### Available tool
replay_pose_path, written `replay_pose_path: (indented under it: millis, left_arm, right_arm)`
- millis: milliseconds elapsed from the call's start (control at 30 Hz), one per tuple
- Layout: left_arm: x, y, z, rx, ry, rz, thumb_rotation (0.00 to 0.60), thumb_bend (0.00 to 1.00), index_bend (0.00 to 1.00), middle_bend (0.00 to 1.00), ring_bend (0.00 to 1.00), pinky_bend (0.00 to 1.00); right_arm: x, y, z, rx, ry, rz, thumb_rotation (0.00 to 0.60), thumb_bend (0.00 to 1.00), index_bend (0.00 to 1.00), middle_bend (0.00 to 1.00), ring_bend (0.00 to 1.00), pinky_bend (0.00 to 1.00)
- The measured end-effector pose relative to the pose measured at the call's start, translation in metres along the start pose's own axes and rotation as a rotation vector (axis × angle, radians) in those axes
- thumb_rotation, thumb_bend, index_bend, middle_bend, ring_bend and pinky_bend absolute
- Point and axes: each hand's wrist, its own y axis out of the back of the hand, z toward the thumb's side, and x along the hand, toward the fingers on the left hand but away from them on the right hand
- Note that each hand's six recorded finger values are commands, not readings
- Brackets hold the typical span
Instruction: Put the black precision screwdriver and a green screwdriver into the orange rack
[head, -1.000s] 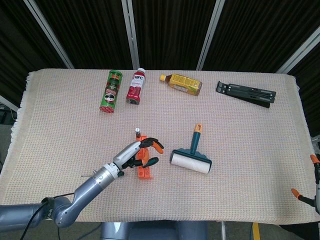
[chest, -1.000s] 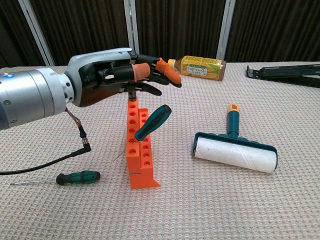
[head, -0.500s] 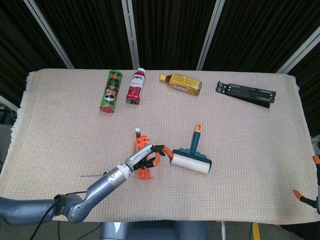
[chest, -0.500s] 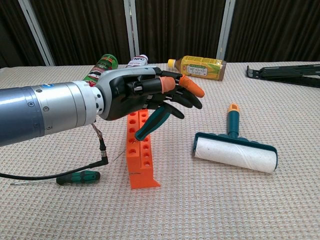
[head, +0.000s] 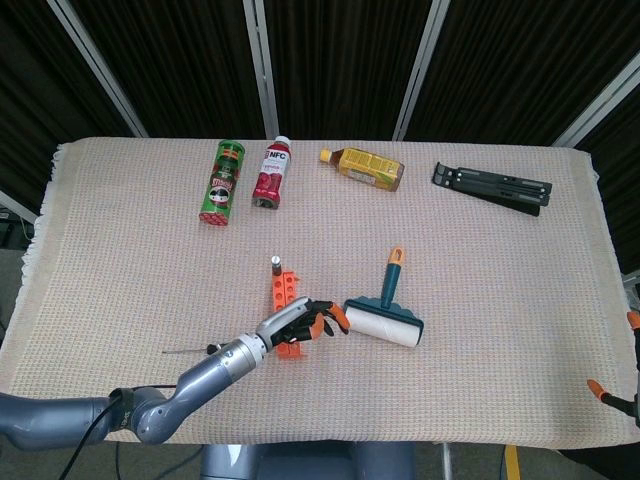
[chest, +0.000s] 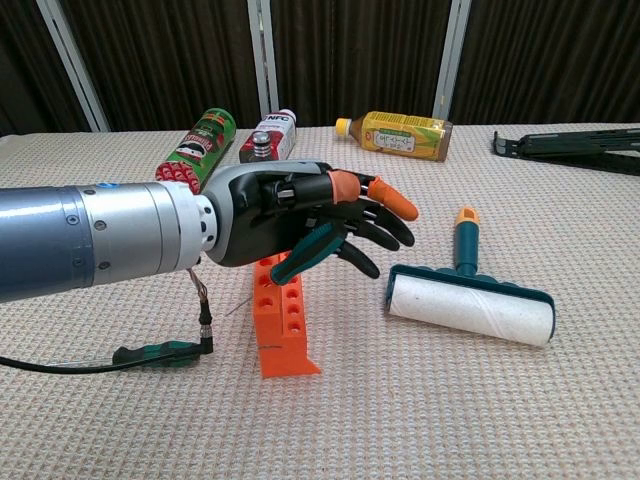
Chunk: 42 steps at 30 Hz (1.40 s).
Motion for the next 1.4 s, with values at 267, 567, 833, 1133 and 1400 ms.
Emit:
replay_pose_path:
  millis: [267,567,833,1133,1400]
  left_arm:
    - [-0.001,-0.001,0.002,-0.093,0.012,-0.016,0.358,0.86,0.47,0.47,0.31,0.44]
    - [-0.005,0.007,0.005,-0.171,0.022,-0.019,0.354,0.86,0.48,0.49,0.33,0.48]
    - [-0.010,0.014,0.004,-0.176,0.030,-0.018,0.354,0.86,0.49,0.53,0.37,0.53]
    - [-0.016,0.018,0.003,-0.171,0.028,-0.019,0.355,0.86,0.51,0.57,0.41,0.56]
    - [-0.016,0.021,0.003,-0.175,0.024,-0.010,0.357,0.86,0.51,0.59,0.43,0.57]
  right_arm:
    - [-0.001,0.000,0.000,-0.002,0.000,0.001,0.600,0.00,0.00,0.00,0.00,0.00]
    - [-0.002,-0.001,0.000,-0.002,0.000,0.000,0.600,0.00,0.00,0.00,0.00,0.00]
    - [-0.003,-0.001,0.000,-0.003,0.001,0.001,0.600,0.00,0.00,0.00,0.00,0.00]
    - [-0.005,-0.003,0.002,-0.003,0.003,0.006,0.600,0.00,0.00,0.00,0.00,0.00]
    - [-0.004,-0.002,0.001,-0.001,0.000,0.002,0.600,0.00,0.00,0.00,0.00,0.00]
